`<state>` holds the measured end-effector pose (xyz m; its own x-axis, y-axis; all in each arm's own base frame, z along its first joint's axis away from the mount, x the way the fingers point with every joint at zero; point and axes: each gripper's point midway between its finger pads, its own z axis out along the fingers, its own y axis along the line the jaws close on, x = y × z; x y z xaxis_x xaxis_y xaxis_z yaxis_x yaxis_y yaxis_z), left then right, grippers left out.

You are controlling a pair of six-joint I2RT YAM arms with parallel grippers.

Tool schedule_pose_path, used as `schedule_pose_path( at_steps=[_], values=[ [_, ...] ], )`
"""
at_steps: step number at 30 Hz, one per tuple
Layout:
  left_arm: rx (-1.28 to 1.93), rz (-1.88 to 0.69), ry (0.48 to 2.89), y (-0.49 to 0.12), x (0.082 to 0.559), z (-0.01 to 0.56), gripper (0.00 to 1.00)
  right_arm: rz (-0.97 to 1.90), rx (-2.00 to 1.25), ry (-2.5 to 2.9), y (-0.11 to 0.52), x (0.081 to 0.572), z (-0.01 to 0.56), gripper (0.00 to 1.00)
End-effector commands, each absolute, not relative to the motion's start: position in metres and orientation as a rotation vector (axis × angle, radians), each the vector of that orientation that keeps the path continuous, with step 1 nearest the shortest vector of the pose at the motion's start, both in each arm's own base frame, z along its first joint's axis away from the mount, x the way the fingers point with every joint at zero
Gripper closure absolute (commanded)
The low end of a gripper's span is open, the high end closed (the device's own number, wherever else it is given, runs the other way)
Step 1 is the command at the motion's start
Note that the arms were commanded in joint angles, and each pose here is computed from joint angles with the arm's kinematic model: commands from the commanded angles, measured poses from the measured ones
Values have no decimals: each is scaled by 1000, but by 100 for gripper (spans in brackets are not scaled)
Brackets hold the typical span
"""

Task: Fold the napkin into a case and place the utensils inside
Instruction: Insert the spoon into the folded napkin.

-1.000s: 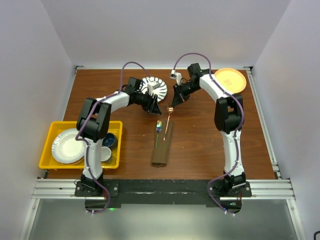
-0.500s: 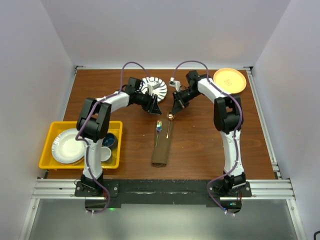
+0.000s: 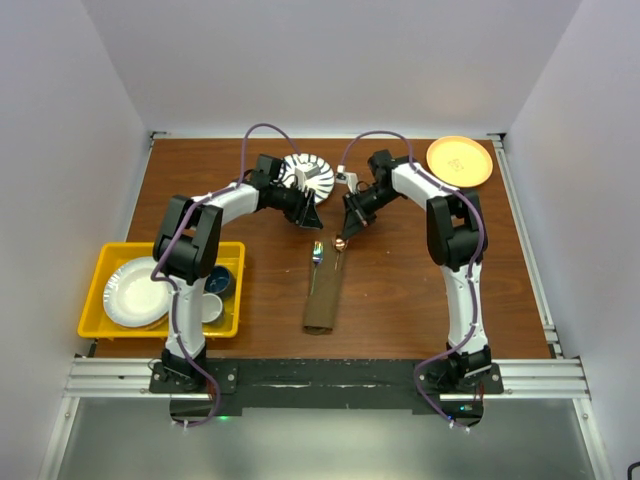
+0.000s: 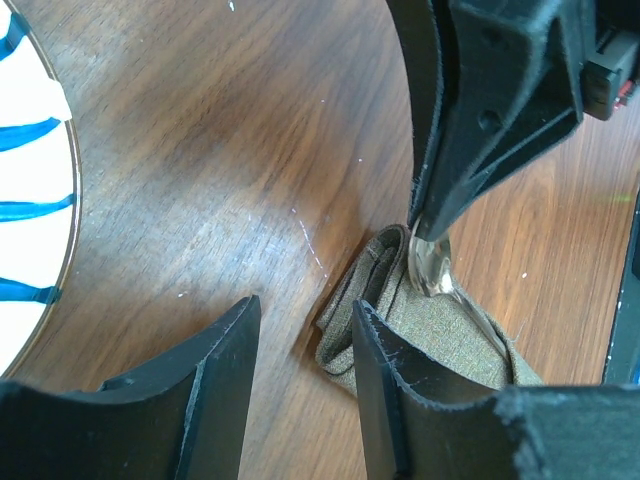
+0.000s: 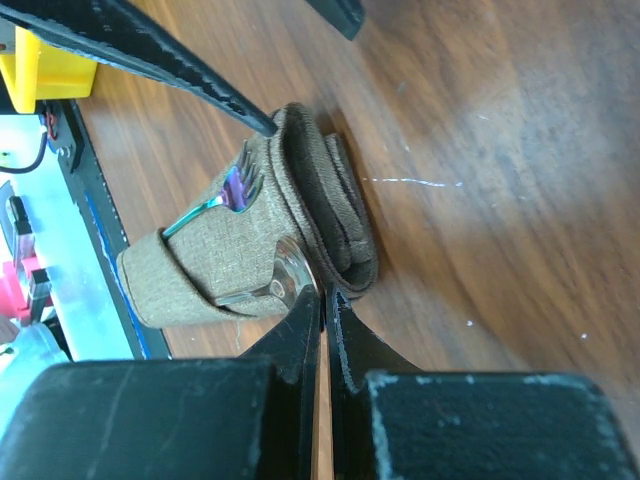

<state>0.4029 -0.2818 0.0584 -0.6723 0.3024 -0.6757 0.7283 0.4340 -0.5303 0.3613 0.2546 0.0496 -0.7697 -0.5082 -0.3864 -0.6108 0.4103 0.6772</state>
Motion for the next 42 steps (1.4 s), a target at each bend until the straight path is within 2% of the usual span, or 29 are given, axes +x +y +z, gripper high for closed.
schedule_pose_path(
  at_steps=[1,24,28,30,32,35,38,42],
  values=[
    [865,-1163,2175,-286,408,63,53,1320,-1047,2414,267,361,87,100],
    [840,-1151,2180,-285,409,64,51,1338,-1093,2455,277,333,73,99],
    [839,-1149,2179,-284,408,65,51,1298,-1122,2450,277,332,73,91],
    [841,-1146,2177,-284,408,64,51,1256,-1134,2456,276,334,73,82],
    [840,-1144,2178,-284,408,65,50,1194,-1130,2453,274,341,76,81],
    [841,-1137,2168,-284,410,68,50,1133,-1132,2425,274,347,84,73],
    [840,-1135,2165,-284,410,70,49,1067,-1134,2433,272,350,86,59],
    [841,-1130,2166,-284,410,71,48,1009,-1130,2422,272,354,94,54]
  ],
)
